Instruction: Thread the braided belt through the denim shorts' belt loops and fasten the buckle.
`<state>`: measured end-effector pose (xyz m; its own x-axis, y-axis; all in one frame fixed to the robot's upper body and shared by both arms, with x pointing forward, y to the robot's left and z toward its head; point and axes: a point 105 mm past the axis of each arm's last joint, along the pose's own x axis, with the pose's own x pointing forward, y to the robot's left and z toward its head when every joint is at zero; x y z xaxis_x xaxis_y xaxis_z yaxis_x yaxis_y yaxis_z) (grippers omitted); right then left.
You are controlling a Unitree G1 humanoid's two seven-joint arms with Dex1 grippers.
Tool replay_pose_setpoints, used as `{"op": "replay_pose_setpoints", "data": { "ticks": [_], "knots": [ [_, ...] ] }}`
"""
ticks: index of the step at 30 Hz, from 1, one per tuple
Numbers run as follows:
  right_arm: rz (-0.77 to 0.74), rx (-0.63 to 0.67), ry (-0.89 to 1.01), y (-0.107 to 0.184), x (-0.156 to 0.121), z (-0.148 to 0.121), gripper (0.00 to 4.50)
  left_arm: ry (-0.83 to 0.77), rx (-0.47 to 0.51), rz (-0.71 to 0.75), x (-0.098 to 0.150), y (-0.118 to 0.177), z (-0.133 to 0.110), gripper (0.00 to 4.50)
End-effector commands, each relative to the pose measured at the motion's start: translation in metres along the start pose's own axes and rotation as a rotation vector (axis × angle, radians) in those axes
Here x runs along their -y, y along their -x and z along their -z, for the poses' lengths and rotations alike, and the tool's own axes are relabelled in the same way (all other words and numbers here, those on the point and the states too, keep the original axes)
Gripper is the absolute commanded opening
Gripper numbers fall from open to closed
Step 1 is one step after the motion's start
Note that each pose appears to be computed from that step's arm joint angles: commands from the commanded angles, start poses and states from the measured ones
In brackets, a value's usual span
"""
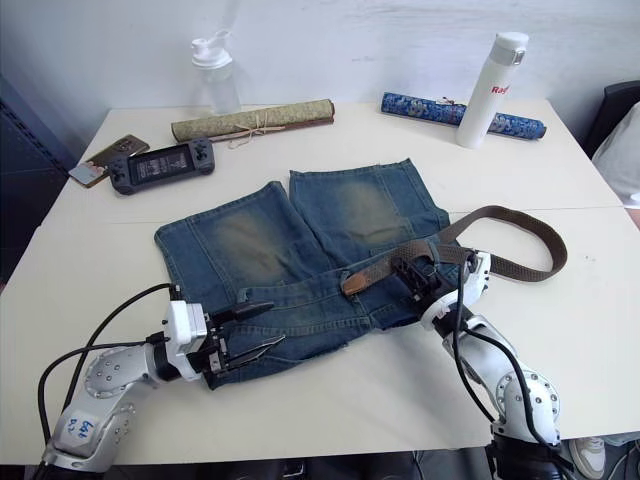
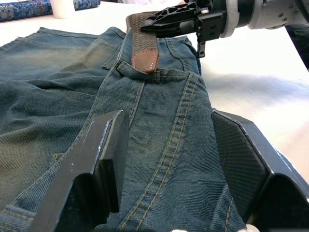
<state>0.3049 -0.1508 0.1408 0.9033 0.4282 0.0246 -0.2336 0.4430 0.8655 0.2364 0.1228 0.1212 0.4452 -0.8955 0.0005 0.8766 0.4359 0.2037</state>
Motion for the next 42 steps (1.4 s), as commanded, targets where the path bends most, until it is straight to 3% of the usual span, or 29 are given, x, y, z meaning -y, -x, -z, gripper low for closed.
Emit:
{"op": "replay_pose_setpoints", "data": {
  "ticks": [1, 9, 15, 34, 39, 42],
  "knots": [
    [-0.030, 0.063, 0.100, 0.006, -0.013, -0.019, 0.00, -0.049, 0.025, 0.004, -0.001, -0.004, -0.012, 3.01],
    [-0.043, 0.040, 0.436, 0.007, -0.035, -0.017, 0.00, -0.054, 0.024, -0.003, -0.004, -0.007, -0.016, 3.01],
    [-0.039, 0.026, 0.505, 0.005, -0.037, -0.007, 0.00, -0.059, 0.021, -0.007, -0.006, -0.009, -0.020, 3.01],
    [-0.087, -0.047, 0.446, -0.003, -0.039, 0.029, 0.00, -0.062, 0.013, -0.006, -0.009, -0.013, -0.022, 3.01],
    [-0.081, -0.084, 0.304, -0.005, -0.036, 0.037, 0.00, -0.062, 0.013, -0.004, -0.009, -0.013, -0.021, 3.01],
    [-0.033, -0.129, 0.103, -0.007, -0.022, 0.046, 0.00, -0.079, 0.006, 0.013, -0.008, -0.014, -0.020, 3.01]
  ]
}}
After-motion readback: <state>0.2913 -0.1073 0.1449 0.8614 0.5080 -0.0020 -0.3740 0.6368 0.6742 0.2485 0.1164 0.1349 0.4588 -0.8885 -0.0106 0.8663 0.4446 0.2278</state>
